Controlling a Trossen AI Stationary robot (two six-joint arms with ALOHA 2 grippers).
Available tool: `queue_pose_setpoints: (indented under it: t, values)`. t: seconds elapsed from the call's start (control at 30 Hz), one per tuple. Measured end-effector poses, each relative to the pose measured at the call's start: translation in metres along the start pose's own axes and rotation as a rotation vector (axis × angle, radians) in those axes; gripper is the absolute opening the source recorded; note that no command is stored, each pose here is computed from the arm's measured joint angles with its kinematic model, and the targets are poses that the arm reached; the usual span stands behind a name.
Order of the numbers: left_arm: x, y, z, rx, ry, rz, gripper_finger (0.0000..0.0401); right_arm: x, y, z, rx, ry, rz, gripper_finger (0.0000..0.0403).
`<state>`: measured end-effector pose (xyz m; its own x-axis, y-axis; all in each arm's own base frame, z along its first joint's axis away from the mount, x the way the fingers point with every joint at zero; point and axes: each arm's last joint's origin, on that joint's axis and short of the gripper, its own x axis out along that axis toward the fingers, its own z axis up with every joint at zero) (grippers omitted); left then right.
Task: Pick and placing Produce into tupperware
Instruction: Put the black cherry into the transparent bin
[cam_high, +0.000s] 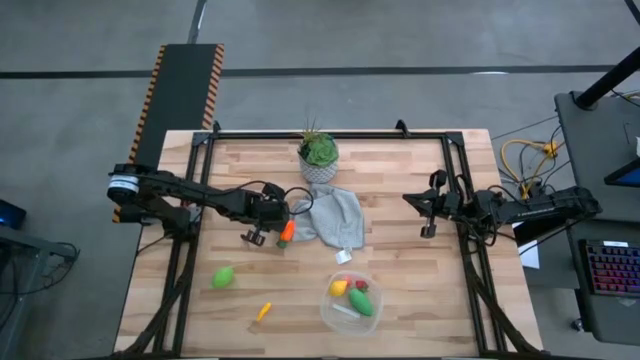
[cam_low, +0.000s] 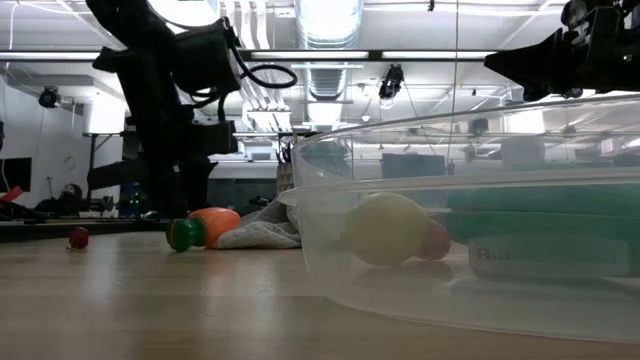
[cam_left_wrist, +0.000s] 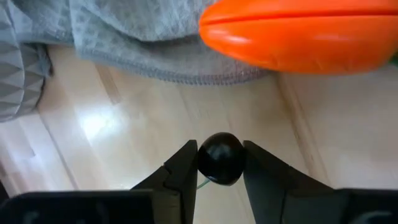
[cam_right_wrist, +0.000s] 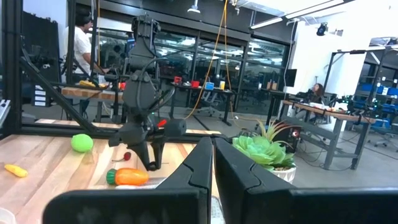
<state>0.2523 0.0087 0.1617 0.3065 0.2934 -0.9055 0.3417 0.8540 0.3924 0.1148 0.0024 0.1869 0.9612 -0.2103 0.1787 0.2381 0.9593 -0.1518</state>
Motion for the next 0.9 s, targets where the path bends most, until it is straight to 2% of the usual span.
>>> queue_pose_setpoints:
  t: [0.2, 0.33, 0.53, 0.67, 0.9]
  values:
    - [-0.012, 0.003, 0.001, -0.133, -0.048, 0.012, 0.0089, 0.0, 0.0, 0.0, 0.002, 0.002, 0.0, 0.0009]
    - [-0.027, 0.007, 0.007, -0.209, -0.147, 0.01, 0.0089, 0.0, 0.0, 0.0, 0.002, 0.002, 0.0, 0.0009]
    - [-0.054, 0.013, 0.026, -0.3, -0.443, -0.012, 0.0089, 0.0, 0.0, 0.0, 0.001, 0.003, 0.0, 0.0009]
    - [-0.067, 0.012, 0.041, -0.317, -0.633, -0.028, 0.0089, 0.0, 0.0, 0.0, 0.0, 0.004, 0.0, 0.0009]
    - [-0.071, 0.002, 0.066, -0.305, -0.844, -0.09, 0.0089, 0.0, 0.0, 0.0, -0.002, 0.005, -0.002, 0.0009]
